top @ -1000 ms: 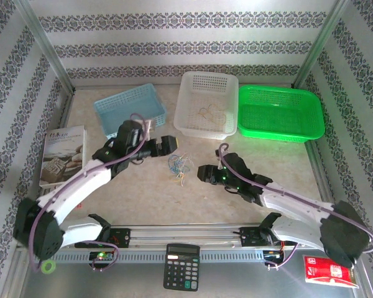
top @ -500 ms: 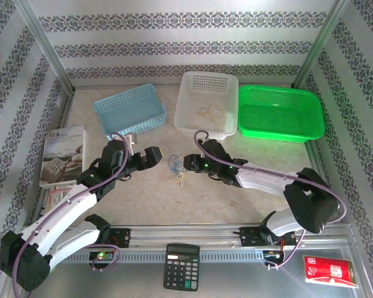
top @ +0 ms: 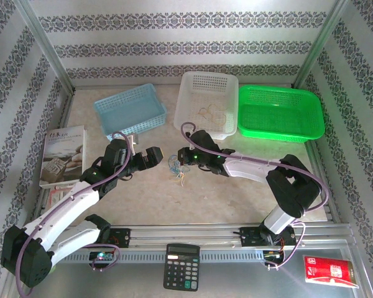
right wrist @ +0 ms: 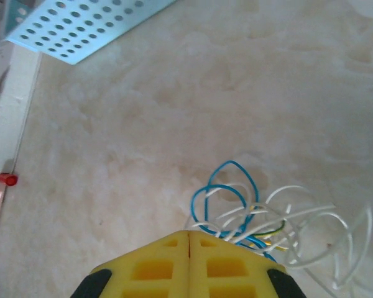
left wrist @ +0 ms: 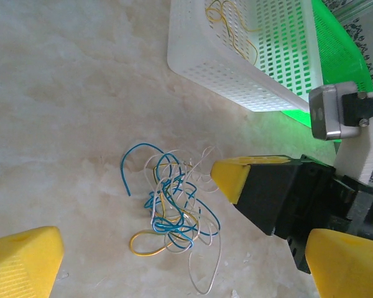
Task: Untangle the cables
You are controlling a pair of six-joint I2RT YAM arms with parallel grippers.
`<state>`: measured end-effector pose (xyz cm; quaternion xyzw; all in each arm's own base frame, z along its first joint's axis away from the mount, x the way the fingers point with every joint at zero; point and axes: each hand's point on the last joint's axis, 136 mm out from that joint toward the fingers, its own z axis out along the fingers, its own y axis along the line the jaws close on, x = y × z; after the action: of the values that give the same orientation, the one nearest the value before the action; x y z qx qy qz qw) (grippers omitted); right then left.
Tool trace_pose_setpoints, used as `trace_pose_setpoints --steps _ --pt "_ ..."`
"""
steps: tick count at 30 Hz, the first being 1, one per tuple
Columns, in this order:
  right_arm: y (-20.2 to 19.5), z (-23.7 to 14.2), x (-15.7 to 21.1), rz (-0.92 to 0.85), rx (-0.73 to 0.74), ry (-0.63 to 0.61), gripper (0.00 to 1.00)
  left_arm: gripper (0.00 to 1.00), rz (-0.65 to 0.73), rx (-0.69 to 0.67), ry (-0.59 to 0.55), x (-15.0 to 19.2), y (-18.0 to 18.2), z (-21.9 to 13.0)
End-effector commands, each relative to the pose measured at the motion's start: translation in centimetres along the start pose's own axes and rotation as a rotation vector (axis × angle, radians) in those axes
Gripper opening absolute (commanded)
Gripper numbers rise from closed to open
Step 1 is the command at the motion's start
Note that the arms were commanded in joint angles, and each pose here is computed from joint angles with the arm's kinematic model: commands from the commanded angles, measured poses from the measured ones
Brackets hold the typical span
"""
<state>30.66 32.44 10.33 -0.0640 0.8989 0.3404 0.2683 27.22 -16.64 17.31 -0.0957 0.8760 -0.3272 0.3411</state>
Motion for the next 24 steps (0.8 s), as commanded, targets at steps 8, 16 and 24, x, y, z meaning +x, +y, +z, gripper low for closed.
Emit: trace_pose_setpoints --steps 8,16,24 --pt "-2.3 -1.9 -0.2 -0.005 0.096 -0.036 0.47 1.00 -0.015 0.023 -0.027 -1.1 -0.8 -0.7" --pt "-4.8 -0.7 -0.2 0.036 0.165 -0.028 0.46 1.00 -0.017 0.033 -0.023 -1.2 -1.0 -0.7" --pt "-4.3 1.8 -0.5 0.039 0.141 0.010 0.23 1.00 -0.023 0.039 -0.026 -1.2 -1.0 -0.6"
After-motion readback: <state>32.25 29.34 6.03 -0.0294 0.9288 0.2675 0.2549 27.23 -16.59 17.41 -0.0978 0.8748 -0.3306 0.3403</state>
